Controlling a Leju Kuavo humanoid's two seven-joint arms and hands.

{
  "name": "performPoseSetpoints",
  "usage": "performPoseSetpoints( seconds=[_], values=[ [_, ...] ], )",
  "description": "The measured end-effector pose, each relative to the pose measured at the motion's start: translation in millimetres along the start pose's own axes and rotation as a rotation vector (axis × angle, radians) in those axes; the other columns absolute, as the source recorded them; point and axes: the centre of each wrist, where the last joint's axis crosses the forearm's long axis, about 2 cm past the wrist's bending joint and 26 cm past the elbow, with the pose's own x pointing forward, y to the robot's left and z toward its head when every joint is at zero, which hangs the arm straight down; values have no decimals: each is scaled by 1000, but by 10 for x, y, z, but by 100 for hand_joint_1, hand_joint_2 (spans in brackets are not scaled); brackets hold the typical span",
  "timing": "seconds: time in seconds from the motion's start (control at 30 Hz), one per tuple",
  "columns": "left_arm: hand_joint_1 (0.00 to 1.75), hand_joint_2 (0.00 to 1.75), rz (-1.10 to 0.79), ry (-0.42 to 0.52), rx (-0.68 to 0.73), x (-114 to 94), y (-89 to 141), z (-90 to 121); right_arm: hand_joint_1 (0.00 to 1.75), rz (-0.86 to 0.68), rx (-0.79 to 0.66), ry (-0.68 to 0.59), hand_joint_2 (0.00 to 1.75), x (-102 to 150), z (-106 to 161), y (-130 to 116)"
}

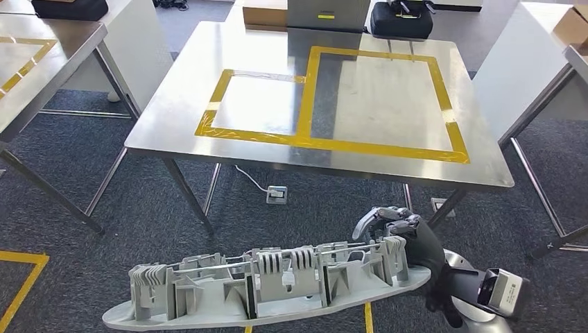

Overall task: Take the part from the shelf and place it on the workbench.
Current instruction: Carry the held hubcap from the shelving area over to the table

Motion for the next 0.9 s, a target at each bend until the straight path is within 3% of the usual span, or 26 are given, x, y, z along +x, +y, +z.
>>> performPoseSetpoints(
  seconds=[0.9],
  values=[
    [0, 175, -6, -2, -13, -31, -27, 9, 175, 19, -6, -1, 175, 52, -10, 158]
  ],
)
